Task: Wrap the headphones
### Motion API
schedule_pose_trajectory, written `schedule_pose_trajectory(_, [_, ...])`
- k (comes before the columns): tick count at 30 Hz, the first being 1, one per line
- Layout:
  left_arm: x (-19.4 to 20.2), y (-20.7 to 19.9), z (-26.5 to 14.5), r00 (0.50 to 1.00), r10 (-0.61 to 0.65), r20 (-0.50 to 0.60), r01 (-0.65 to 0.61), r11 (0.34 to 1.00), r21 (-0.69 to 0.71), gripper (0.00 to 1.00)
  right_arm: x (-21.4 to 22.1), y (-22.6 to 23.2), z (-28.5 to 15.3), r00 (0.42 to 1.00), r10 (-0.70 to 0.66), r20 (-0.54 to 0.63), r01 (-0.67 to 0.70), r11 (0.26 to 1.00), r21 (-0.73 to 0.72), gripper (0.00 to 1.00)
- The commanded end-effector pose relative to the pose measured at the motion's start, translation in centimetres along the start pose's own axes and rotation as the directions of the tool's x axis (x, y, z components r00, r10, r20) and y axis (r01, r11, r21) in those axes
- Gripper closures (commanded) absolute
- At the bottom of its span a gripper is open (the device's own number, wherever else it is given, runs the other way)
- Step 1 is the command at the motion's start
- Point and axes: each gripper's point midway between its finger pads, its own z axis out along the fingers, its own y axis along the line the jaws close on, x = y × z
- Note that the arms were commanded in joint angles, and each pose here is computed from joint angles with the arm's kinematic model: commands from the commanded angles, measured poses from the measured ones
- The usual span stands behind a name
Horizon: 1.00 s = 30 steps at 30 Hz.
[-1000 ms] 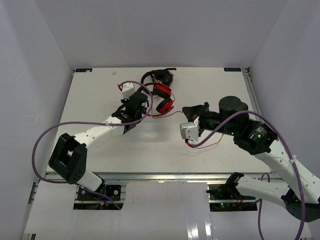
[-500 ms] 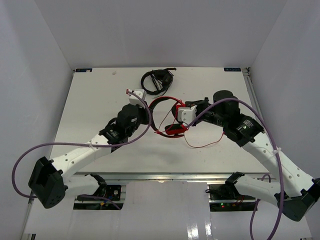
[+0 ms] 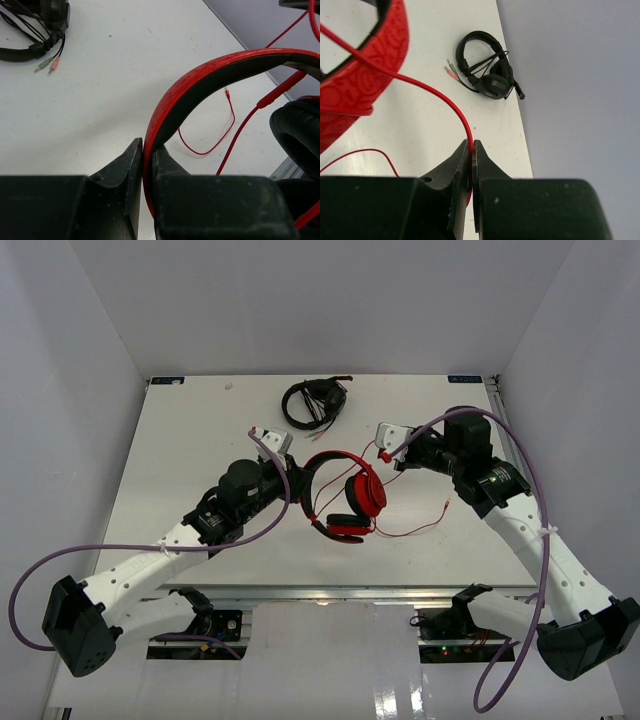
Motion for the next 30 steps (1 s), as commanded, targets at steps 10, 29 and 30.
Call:
schedule_pose_trajectory(10, [-4.0, -2.1, -2.6, 0.993, -0.056, 0.101, 0.049, 0.996, 0.072, 1.0, 1.6, -1.1, -0.4, 0.969, 0.236, 0.075, -0.24, 0.97, 0.048, 0.92])
schedule_pose_trajectory(29, [-4.8, 0.5, -3.1, 0.995, -0.062, 0.077, 0.07, 0.992, -0.101, 1.0, -0.3, -0.4, -2.1, 0.828, 0.497, 0.259, -0.486, 0.867, -0.11, 0.92])
schedule_pose_trajectory(30, [-4.5, 0.6, -3.0, 0.996, -0.06, 0.07, 0.068, 0.992, -0.107, 1.0, -0.5, -0.7, -2.3, 0.829, 0.492, 0.266, -0.483, 0.87, -0.104, 0.92])
